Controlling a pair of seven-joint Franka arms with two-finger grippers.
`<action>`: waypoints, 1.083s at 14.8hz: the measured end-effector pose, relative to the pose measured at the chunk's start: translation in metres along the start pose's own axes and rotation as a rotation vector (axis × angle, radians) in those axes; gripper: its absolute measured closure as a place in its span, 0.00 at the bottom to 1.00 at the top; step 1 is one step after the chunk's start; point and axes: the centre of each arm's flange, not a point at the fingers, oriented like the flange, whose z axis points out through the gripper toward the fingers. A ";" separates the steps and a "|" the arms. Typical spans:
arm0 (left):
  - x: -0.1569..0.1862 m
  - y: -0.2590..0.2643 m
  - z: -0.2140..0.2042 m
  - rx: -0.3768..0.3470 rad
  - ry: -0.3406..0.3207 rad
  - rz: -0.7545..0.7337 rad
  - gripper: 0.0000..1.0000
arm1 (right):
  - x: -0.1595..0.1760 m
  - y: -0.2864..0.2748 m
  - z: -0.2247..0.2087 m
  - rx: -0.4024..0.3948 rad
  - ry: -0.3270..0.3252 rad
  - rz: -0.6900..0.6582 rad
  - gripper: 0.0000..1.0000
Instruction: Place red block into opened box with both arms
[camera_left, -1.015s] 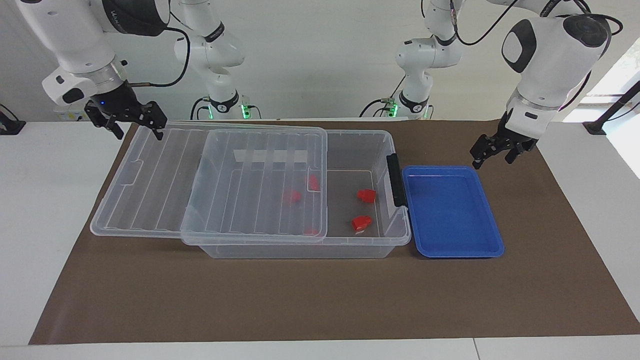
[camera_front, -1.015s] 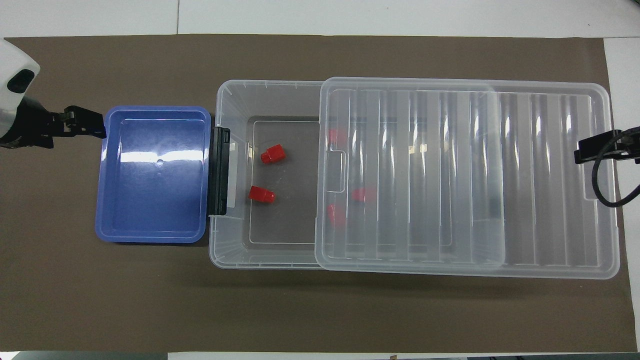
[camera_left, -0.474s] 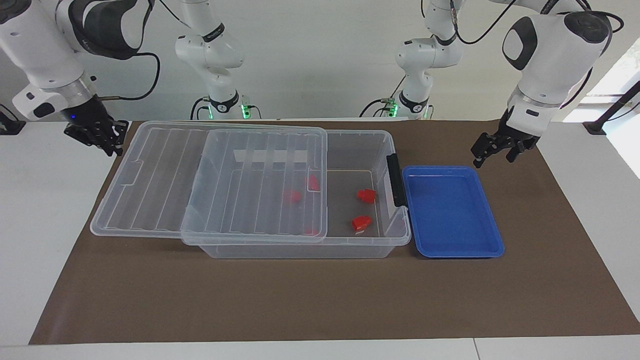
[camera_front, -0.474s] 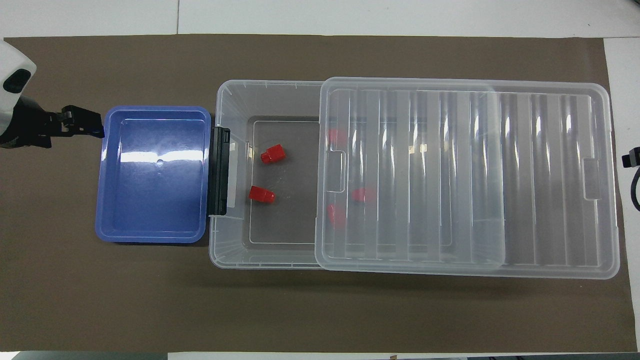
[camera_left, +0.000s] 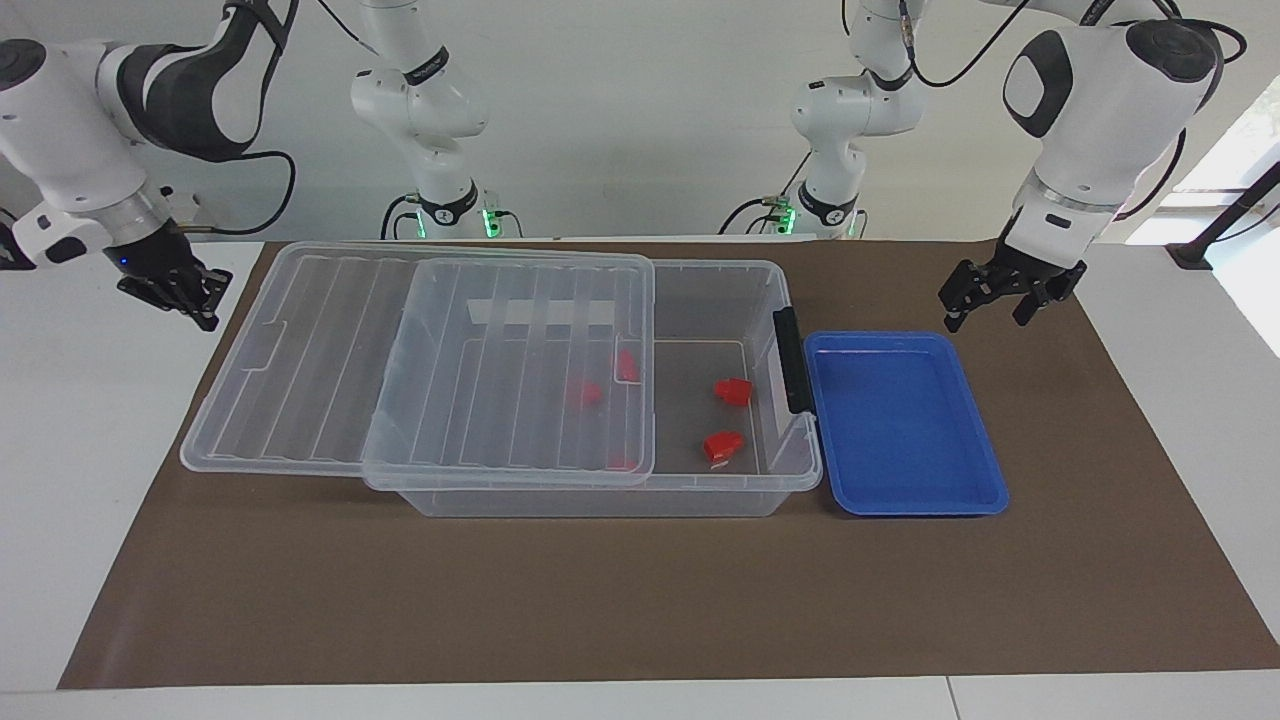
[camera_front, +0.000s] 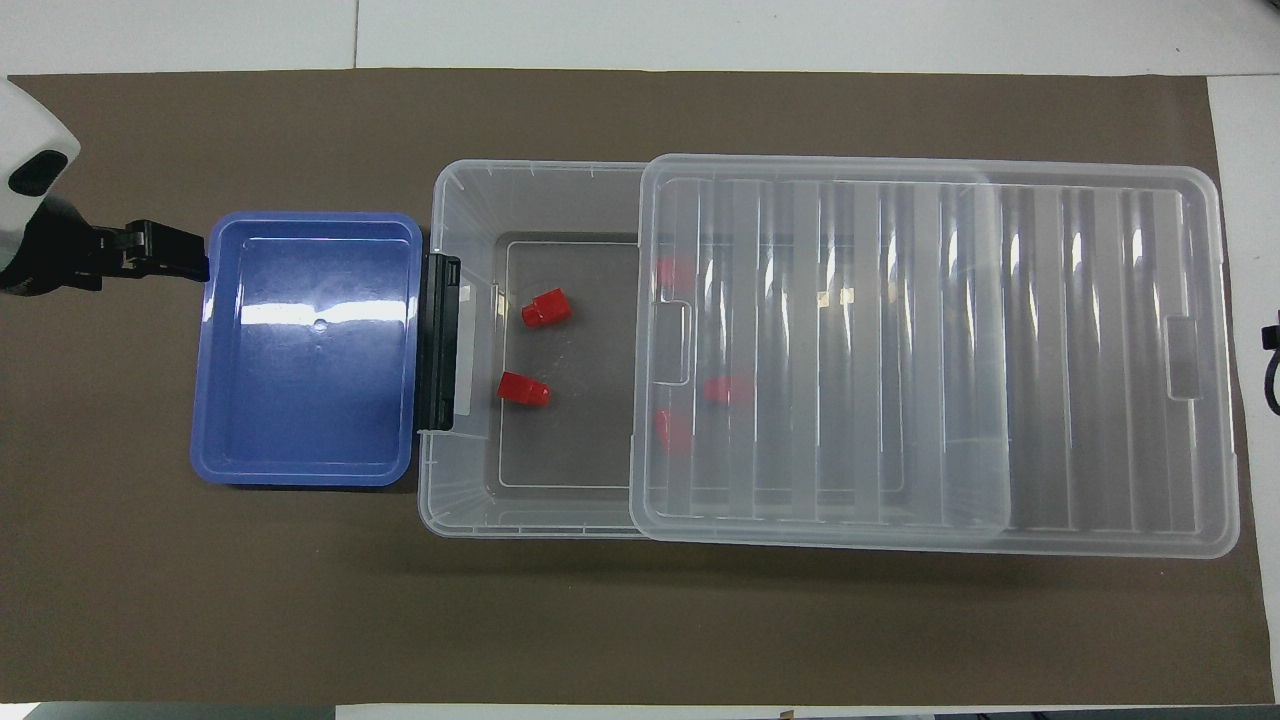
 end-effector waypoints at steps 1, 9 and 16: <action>0.000 0.000 0.000 0.000 0.000 0.009 0.00 | 0.003 0.003 0.008 -0.002 0.000 0.004 0.99; 0.000 0.000 -0.001 0.000 0.000 0.019 0.00 | 0.002 -0.007 0.040 0.005 -0.026 0.053 0.99; 0.000 0.000 -0.001 0.000 0.000 0.020 0.00 | 0.002 -0.012 0.042 0.009 -0.030 0.051 0.99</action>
